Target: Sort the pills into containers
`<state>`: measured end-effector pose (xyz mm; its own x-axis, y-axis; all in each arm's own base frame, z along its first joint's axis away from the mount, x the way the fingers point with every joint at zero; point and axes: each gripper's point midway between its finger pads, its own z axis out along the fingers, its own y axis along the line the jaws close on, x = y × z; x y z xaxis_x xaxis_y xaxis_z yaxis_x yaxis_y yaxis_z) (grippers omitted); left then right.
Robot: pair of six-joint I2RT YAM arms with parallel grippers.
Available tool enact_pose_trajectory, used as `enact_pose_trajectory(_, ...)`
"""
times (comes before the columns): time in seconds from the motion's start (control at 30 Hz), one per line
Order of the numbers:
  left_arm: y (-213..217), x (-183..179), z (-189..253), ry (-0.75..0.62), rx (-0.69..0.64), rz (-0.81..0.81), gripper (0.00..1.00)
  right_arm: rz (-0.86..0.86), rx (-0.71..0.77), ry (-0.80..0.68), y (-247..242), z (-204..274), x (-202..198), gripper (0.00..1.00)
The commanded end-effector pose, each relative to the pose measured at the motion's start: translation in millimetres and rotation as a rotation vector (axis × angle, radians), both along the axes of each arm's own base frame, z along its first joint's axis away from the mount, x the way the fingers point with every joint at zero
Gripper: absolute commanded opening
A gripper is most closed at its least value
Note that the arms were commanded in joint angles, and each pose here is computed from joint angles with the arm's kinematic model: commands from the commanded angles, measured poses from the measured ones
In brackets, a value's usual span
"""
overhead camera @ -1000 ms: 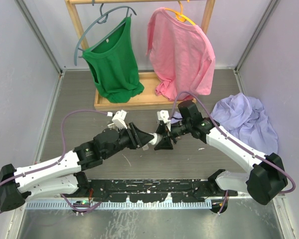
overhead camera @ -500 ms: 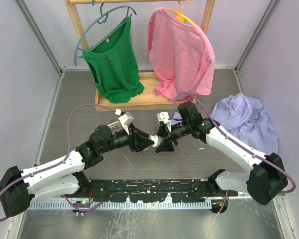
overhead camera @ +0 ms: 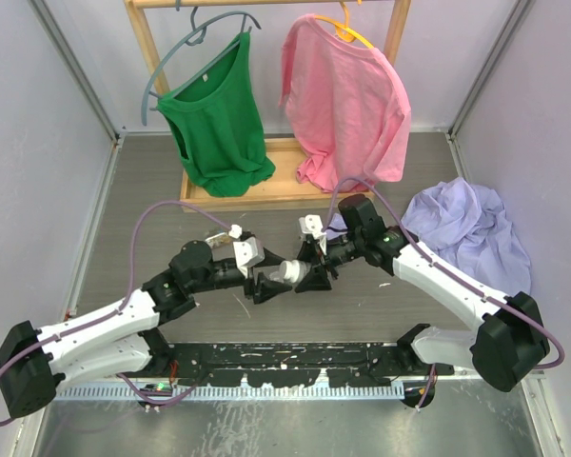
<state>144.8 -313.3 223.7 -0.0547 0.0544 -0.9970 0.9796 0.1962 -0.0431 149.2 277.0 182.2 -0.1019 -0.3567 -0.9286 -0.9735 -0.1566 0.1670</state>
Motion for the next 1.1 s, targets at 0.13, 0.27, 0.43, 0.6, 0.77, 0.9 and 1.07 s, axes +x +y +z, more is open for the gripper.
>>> enact_pose_trajectory(0.13,7.9,19.2,17.5,0.059,-0.092,0.163,0.95,0.016,0.105,-0.127,11.1,33.3,13.3,0.01)
enact_pose_trajectory(0.27,17.1,16.5,35.3,0.119,-0.169,0.203,0.98,0.017,0.104,-0.128,10.9,32.7,13.1,0.01)
enact_pose_trajectory(0.43,34.7,14.8,53.6,0.316,-0.313,0.296,0.98,0.02,0.102,-0.133,10.6,32.4,12.9,0.01)
enact_pose_trajectory(0.6,41.5,13.5,66.5,0.581,-0.462,0.341,0.98,0.022,0.102,-0.133,10.7,32.1,12.9,0.01)
enact_pose_trajectory(0.77,50.1,31.4,59.5,0.832,-0.553,0.497,0.99,0.019,0.101,-0.135,10.3,32.0,13.5,0.01)
enact_pose_trajectory(0.9,53.1,36.2,51.0,0.926,-0.506,0.658,0.99,0.019,0.1,-0.134,10.4,31.5,13.4,0.01)
enact_pose_trajectory(1.07,38.1,31.0,45.5,0.939,-0.425,0.745,0.92,0.014,0.096,-0.134,10.5,30.9,14.7,0.01)
